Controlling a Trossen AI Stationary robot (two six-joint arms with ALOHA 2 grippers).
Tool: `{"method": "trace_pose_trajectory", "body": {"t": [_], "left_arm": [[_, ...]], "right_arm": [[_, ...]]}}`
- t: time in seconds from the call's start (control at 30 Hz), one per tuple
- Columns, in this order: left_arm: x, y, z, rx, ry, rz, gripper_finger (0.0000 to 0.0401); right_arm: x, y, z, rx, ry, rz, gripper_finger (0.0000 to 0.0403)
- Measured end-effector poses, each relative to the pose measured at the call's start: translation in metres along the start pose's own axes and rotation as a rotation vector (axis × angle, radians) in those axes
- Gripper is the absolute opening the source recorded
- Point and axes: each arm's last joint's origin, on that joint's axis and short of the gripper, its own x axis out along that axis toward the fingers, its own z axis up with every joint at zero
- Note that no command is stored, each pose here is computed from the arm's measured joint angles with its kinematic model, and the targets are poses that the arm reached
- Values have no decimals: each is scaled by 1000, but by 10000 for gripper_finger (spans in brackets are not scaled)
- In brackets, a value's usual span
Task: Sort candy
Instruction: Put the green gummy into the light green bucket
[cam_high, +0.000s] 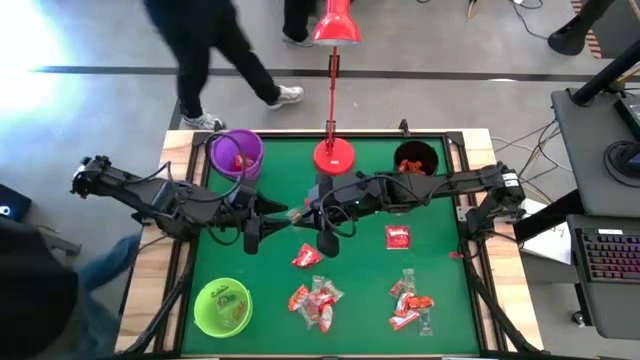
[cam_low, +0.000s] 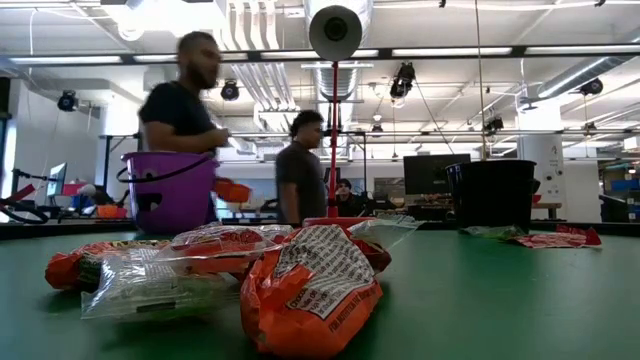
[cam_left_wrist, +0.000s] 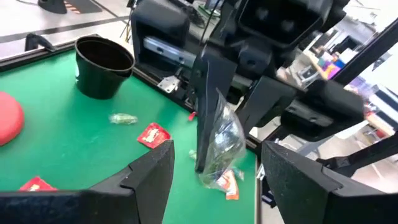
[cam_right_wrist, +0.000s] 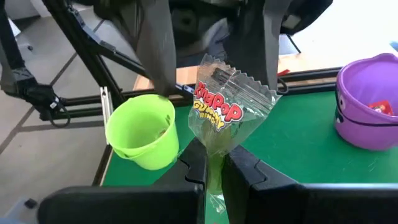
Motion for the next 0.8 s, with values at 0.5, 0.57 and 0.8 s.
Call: {"method": "trace_pose_trajectory", "body": {"t": [0.5,0.57,0.8], "left_arm": [[18,3,3,82,-44,24,198],[19,3,3,89,-40,28,182],[19,4,3,109,-42,29,111]], "right_arm": [[-2,0,1,-8,1,3,18],[-2,-1,1,-8,3,1,18],[-2,-2,1,-1,-2,-2,18]]}}
